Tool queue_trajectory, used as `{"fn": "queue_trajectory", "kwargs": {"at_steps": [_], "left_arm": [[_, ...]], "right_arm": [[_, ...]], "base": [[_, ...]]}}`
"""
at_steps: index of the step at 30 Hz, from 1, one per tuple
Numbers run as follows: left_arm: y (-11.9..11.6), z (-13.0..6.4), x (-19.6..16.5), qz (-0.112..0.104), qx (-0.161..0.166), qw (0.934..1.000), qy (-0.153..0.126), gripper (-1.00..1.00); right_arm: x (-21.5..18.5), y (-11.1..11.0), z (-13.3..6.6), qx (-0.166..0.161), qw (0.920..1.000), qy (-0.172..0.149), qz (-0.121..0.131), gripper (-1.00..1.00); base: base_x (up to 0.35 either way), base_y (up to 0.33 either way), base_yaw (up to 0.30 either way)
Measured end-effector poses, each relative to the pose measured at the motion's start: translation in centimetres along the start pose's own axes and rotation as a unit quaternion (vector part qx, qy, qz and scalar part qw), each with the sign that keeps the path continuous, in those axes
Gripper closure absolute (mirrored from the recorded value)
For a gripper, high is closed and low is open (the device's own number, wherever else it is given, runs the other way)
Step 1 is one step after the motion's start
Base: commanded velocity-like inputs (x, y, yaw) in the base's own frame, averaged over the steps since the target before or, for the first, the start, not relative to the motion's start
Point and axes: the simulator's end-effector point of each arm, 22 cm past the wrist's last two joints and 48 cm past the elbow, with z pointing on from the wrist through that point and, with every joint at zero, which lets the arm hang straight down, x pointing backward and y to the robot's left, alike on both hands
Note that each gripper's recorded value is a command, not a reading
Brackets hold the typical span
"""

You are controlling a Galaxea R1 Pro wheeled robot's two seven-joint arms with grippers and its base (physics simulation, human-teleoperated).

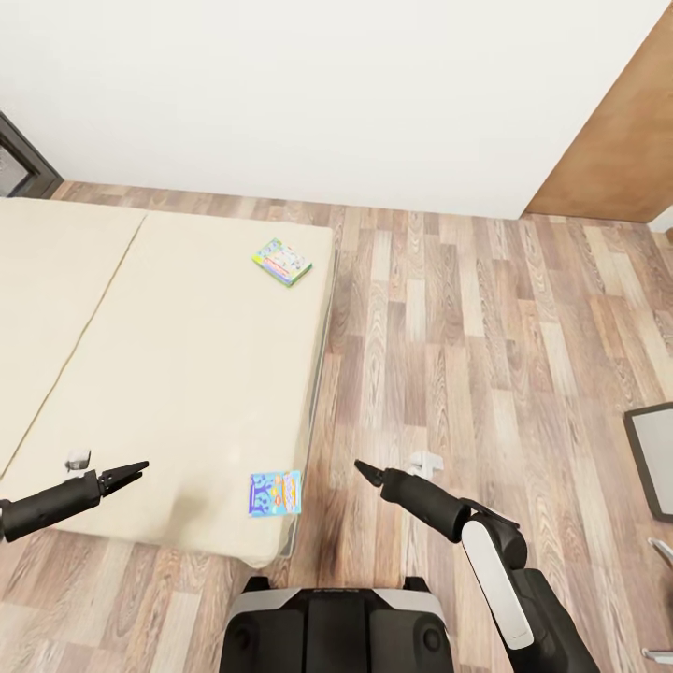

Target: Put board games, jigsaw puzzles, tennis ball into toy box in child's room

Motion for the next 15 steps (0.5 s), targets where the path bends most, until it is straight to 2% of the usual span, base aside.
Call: {"fn": "queue_trajectory", "kwargs": {"at_steps": [15], "left_arm": [[-1.0, -0.3, -0.7, 0.009, 0.005, 0.9999, -0.006, -1.00]], "right_arm": [[-1.3, 0.8, -0.6, -0.005, 0.9998, -0.015, -0.007, -1.00]], "base": [[0.000, 0.000, 0.000]]}}
